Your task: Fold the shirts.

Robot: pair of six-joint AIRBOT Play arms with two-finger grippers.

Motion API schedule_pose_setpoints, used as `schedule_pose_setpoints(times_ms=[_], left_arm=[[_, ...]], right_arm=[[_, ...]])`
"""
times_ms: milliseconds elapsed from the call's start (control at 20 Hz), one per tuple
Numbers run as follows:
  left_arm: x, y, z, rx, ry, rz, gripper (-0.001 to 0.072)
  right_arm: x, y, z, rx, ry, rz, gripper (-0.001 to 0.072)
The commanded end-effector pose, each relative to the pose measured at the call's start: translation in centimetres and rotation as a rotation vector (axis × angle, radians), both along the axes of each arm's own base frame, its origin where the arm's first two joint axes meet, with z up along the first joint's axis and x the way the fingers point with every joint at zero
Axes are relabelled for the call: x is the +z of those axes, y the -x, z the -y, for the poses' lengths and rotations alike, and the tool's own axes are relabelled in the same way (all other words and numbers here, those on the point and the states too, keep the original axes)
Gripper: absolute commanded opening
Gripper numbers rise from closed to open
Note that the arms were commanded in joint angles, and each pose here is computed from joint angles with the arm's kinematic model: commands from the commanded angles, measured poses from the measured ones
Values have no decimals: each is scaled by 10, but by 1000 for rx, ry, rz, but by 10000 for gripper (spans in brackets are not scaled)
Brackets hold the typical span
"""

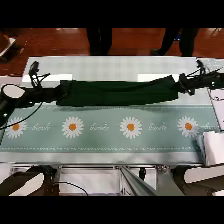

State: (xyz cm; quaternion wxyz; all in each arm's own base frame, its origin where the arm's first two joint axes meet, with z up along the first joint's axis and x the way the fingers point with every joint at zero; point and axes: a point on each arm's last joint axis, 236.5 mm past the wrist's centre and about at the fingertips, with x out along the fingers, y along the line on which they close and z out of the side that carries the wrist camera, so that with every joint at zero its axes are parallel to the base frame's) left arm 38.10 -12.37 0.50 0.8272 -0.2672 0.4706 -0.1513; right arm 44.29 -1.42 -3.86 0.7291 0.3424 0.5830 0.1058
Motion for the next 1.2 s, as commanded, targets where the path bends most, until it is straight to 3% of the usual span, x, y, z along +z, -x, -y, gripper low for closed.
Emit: schedule_pose_setpoints(times_ms=[0,400,650,900,1150], left_arm=[[3,-5,53,-99,3,44,24],[-29,8,295,-577,68,-75,23],[-64,61,396,-728,110,-228,23],[-66,121,458,-811,205,-290,23],[-45,96,434,-863,210,-275,23]], right_arm=[[49,41,19,45,141,48,29],[133,138,-12,4,286,261,29],[165,155,-28,4,276,348,29],[171,153,-37,8,237,371,29],[173,151,-39,5,227,379,29]])
